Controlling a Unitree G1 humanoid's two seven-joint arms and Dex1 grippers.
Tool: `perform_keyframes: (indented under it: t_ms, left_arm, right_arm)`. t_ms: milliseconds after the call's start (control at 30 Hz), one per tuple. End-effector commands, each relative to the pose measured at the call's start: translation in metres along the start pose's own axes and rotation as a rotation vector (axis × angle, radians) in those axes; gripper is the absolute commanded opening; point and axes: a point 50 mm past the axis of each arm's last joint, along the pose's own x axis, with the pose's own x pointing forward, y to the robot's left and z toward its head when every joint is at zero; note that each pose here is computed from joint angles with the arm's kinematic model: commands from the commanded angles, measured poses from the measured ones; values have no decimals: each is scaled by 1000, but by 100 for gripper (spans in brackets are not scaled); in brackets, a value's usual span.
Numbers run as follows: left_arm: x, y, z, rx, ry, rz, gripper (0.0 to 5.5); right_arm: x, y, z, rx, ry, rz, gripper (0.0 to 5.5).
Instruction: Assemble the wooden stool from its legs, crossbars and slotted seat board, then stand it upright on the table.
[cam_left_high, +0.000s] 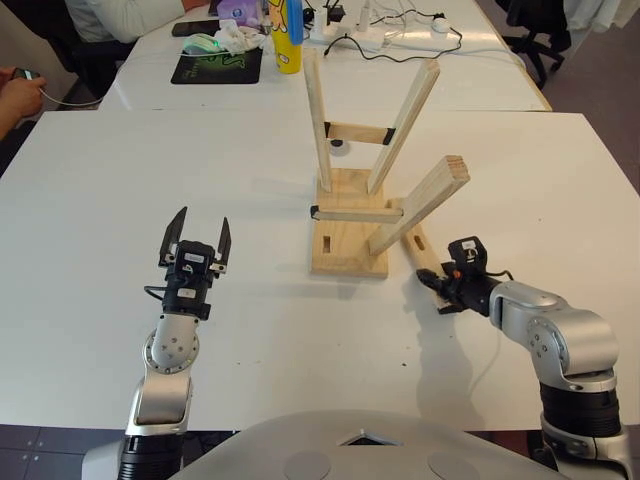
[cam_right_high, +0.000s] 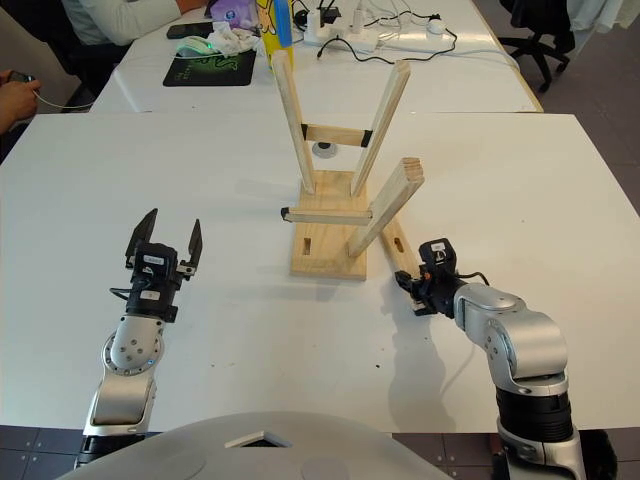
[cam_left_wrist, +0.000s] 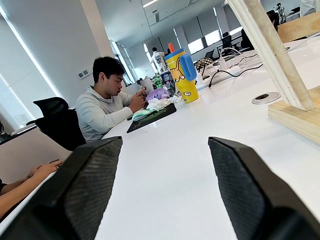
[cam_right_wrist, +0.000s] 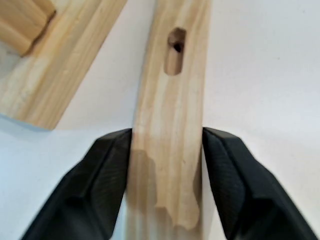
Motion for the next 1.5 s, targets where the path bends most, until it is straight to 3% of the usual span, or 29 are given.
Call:
perform_keyframes:
  t_ms: [33,233,533,700,867,967,1067,1333,1500]
  left_arm:
    - [2,1,5,7,-23,6,320]
    - [3,2,5,3,-24,7,320]
    - [19,28,25,-198,-75,78,320]
    - [39,42,62,-388,-185,86,320]
    - [54,38,104,-646,-267,-72,320]
    - [55,35,112,-703,-257,-127,320]
    - [54,16,152,-1115,-342,-389,320]
    - [60,19,175,-1592,-298,-485,320]
    - [60,24,180,-1675,-279,-511,320]
  right_arm:
    - [1,-9,3,-22,-17,-64,207]
    - [-1,-7,32,-11,-195,-41,207]
    - [-42,-42,154,27,-813,-257,207]
    - [-61,0,196,-134,-1038,92,207]
    - [-76,44,203,-257,-1067,525,207]
    - [-78,49,202,-261,-1055,606,207]
    - [-83,61,201,-376,-1008,732,207]
    - [-78,82,196,-570,-973,783,207]
    - [-74,87,187,-670,-970,771,207]
